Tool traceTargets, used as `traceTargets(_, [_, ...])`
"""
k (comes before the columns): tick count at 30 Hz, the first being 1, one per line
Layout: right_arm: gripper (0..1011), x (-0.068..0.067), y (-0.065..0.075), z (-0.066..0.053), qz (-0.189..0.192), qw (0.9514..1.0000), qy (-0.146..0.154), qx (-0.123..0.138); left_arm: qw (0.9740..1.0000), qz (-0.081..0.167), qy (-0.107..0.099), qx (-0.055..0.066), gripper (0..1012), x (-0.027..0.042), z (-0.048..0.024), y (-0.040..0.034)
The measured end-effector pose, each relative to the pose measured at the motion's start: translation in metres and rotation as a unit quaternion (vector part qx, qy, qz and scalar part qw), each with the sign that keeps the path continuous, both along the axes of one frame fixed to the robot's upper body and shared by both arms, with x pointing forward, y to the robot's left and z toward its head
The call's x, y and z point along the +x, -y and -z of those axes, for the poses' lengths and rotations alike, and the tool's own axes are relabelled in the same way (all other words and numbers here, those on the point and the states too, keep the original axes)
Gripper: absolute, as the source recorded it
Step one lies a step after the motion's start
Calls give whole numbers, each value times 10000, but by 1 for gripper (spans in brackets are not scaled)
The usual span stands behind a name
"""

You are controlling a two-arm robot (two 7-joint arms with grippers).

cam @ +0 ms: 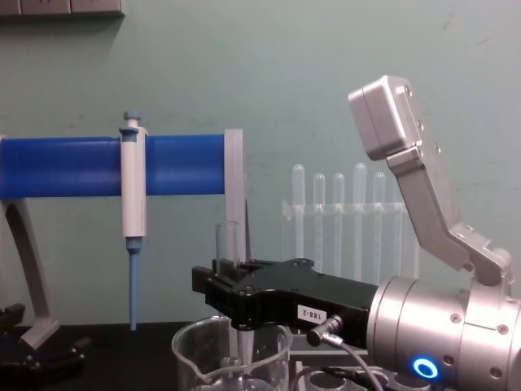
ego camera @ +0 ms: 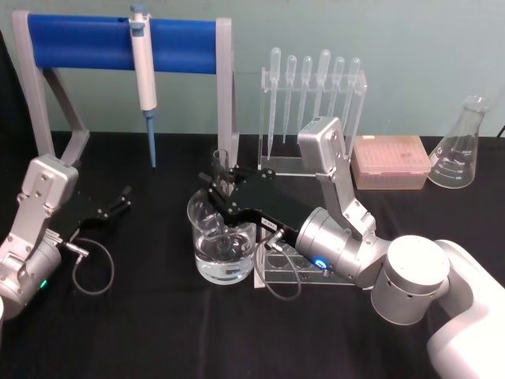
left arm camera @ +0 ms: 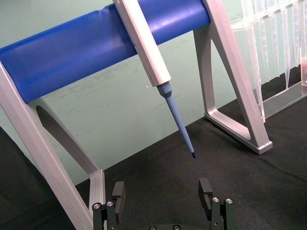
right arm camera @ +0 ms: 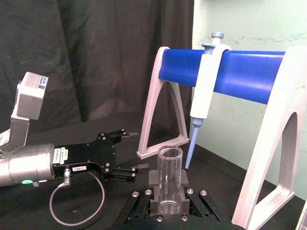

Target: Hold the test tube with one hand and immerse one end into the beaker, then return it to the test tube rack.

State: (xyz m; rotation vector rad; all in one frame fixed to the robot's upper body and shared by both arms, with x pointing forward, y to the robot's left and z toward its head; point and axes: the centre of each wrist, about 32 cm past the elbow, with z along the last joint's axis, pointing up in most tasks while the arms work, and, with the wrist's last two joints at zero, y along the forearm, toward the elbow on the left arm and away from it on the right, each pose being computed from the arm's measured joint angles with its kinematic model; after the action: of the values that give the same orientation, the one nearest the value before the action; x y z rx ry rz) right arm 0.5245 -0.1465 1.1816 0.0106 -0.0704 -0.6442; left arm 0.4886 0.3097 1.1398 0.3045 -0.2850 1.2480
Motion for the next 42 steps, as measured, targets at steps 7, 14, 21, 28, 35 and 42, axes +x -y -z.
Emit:
traceTargets(7, [226, 0, 0, 0, 0, 10000, 0, 0, 10000, 0, 0, 0, 1000, 0, 0, 0])
traceTargets(14, [226, 0, 0, 0, 0, 10000, 0, 0, 10000, 0, 1, 0, 1000, 0, 0, 0])
traceTargets(21, [226, 0, 0, 0, 0, 10000, 0, 0, 10000, 0, 0, 0, 1000, 0, 0, 0])
traceTargets(28, [226, 0, 0, 0, 0, 10000, 0, 0, 10000, 0, 0, 0, 1000, 0, 0, 0])
traceTargets(35, [226, 0, 0, 0, 0, 10000, 0, 0, 10000, 0, 0, 0, 1000, 0, 0, 0])
traceTargets(42, [226, 0, 0, 0, 0, 10000, 0, 0, 10000, 0, 0, 0, 1000, 0, 0, 0])
